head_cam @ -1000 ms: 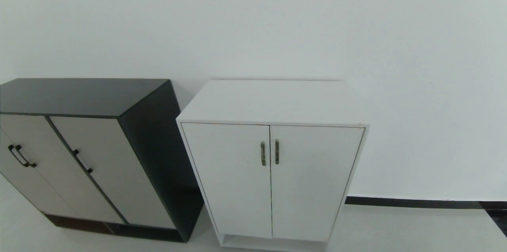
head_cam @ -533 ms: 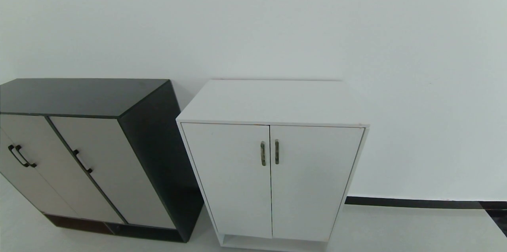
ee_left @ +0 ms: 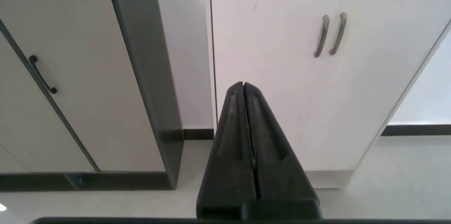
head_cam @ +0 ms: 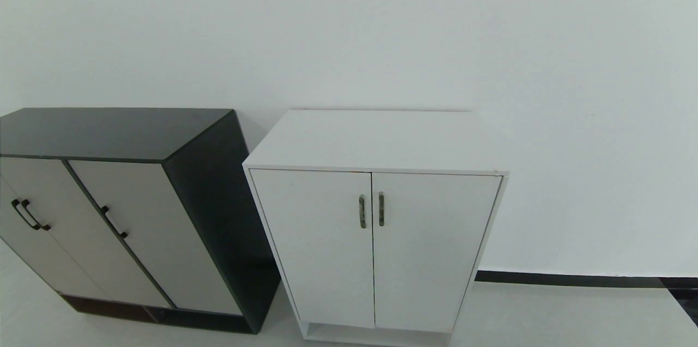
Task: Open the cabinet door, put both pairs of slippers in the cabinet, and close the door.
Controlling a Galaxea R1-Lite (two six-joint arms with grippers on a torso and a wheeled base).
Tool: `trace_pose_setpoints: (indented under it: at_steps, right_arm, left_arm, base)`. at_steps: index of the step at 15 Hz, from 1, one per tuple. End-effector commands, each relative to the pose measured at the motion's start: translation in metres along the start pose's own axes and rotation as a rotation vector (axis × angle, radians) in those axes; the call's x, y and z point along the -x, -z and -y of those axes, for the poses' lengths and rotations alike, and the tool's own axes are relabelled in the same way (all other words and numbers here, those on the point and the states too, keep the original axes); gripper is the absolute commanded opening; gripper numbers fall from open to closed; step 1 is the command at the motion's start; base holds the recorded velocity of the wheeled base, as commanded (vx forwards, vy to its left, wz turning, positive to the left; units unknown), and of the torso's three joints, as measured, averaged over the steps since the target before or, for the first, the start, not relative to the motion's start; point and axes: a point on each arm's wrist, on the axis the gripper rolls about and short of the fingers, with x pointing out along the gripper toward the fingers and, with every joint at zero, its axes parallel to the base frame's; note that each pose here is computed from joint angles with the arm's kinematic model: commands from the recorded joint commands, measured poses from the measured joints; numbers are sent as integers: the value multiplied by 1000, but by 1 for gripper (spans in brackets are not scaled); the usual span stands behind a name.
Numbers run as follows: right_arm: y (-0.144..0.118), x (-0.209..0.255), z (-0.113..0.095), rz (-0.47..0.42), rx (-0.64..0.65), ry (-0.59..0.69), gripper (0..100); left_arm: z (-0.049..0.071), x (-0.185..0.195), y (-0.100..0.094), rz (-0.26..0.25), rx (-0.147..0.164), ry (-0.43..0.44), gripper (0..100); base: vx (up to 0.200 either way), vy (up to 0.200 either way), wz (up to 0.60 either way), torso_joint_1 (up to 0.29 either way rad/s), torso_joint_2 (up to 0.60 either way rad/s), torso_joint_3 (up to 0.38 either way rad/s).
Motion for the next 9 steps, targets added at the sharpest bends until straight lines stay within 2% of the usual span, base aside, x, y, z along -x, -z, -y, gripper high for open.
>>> trace_pose_setpoints:
  at_steps: [1,9]
  right_arm:
    - [1,2,0,21,0,3,0]
    - [1,2,0,22,1,0,0]
  left_arm:
    - [0,0,0,0,0,0,0]
    - [0,0,0,0,0,0,0]
  base:
    - [0,0,0,0,0,0]
    - [0,0,0,0,0,0]
